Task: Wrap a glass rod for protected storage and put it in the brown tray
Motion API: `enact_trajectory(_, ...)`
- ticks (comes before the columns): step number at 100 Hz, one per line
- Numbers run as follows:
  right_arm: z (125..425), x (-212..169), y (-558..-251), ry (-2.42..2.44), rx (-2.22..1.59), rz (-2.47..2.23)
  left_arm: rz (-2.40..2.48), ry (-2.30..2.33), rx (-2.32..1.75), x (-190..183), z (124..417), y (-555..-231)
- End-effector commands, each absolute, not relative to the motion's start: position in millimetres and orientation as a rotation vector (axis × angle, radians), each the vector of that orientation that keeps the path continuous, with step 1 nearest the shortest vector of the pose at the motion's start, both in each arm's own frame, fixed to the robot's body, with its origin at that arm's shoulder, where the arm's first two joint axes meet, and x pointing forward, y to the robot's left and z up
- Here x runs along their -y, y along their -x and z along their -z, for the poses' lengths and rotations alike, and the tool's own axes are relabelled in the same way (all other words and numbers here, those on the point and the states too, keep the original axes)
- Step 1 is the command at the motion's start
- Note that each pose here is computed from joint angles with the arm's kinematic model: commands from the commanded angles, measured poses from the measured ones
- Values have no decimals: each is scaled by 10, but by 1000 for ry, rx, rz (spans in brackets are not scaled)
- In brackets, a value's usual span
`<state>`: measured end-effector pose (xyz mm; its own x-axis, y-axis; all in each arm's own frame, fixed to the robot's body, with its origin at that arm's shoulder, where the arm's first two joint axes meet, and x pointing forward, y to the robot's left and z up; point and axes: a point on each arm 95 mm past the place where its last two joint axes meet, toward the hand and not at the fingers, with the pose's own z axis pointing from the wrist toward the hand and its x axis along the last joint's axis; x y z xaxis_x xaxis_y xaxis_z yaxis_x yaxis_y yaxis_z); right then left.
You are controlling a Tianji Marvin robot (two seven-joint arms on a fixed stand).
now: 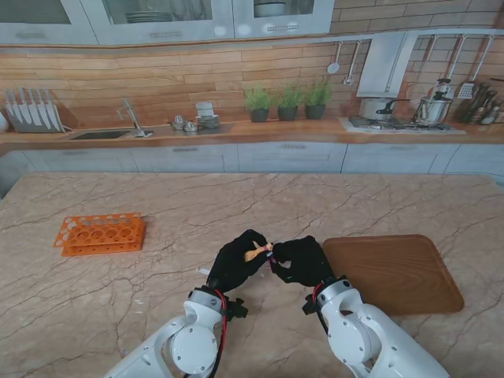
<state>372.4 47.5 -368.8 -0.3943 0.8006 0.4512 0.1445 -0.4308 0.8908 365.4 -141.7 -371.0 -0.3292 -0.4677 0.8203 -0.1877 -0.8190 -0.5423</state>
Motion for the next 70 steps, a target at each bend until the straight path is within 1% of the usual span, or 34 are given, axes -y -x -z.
enact_trajectory(1, 3717, -479, -3667, -1339, -1314, -1880, 2270, 1702, -816, 1456, 3667, -3669)
enact_trajectory(70, 3442, -432, -3621, -969, -1403, -1899, 2106, 1807, -714, 1465, 3725, -3762)
